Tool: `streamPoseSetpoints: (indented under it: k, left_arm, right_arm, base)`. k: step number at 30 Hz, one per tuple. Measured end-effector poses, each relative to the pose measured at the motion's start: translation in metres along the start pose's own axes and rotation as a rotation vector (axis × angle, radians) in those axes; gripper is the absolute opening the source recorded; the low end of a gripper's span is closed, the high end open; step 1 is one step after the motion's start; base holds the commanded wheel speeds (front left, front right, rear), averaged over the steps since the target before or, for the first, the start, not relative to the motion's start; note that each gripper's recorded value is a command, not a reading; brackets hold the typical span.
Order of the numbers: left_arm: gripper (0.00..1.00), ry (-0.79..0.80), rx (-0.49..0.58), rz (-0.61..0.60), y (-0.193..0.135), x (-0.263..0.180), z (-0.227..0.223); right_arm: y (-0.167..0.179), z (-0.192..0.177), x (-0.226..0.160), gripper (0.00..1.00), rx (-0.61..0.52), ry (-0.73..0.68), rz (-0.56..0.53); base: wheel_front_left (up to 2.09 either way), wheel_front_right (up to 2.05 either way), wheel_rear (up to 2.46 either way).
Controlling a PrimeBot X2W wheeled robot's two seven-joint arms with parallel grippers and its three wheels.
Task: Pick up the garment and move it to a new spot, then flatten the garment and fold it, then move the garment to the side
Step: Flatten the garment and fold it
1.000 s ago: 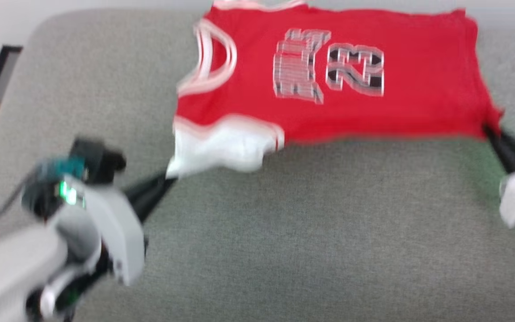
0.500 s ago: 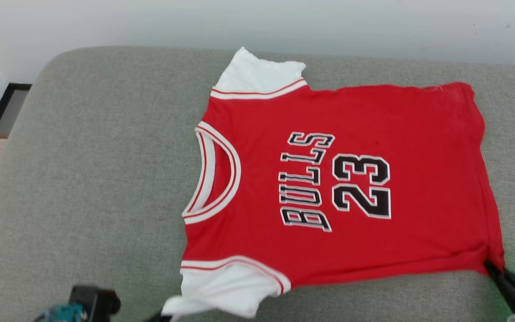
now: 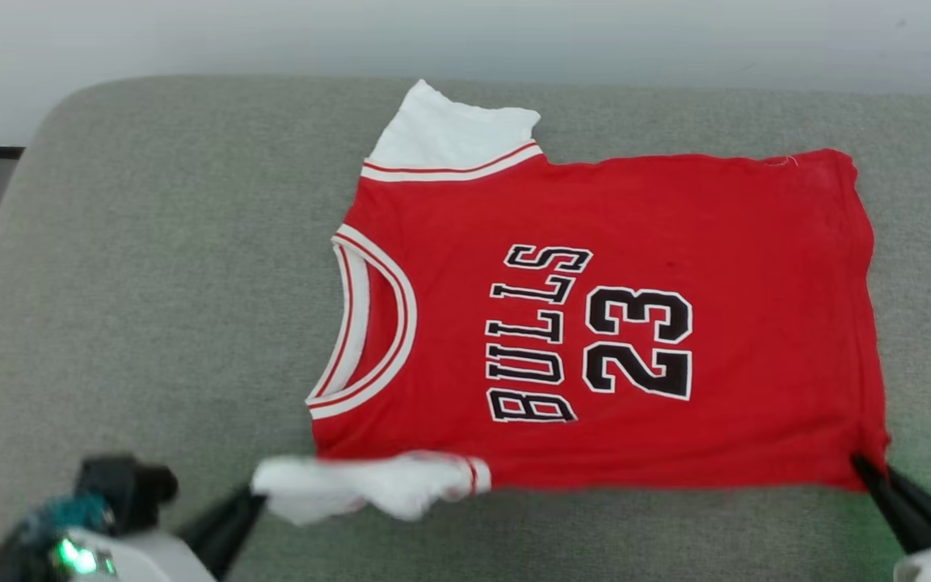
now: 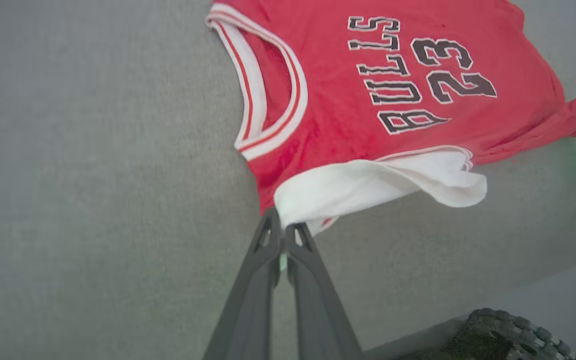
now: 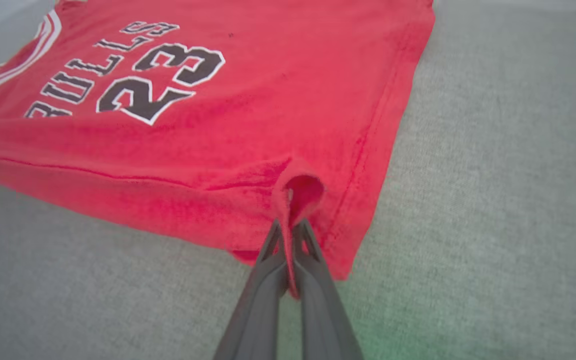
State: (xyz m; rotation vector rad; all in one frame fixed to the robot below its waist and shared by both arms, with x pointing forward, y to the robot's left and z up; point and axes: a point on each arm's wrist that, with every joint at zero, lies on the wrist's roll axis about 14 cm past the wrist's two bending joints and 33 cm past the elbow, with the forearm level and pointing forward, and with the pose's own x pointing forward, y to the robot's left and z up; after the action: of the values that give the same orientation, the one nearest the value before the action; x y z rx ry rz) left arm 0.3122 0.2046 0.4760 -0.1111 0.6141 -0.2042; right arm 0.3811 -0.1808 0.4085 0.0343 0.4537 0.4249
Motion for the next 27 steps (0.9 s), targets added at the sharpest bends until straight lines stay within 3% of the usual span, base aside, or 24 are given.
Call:
streamPoseSetpoints:
  k: [7, 14, 20, 27]
  left_arm:
    - [0.0, -0.109, 0.222, -0.042, 0.007, 0.028, 0.073]
    - [0.0, -0.112, 0.313, -0.119, 0.004, 0.078, 0.107]
    - [0.0, -0.015, 0.301, -0.158, 0.007, 0.121, 0.095]
    - [0.0, 0.142, 0.202, -0.17, 0.016, 0.151, 0.062]
  right_arm:
    - [-0.007, 0.05, 0.017, 0.0, -0.039, -0.057, -0.004]
    - [-0.028, 0.066, 0.044, 0.0, -0.065, -0.028, -0.047]
    - [-0.044, 0.052, 0.064, 0.0, -0.044, 0.072, -0.083]
    - [-0.043, 0.035, 0.079, 0.0, -0.003, 0.161, -0.072]
  base:
    - [0.0, 0.0, 0.0]
    - [0.0, 0.0, 0.0]
    - [0.0, 0.0, 0.0]
    - [0.0, 0.0, 0.0]
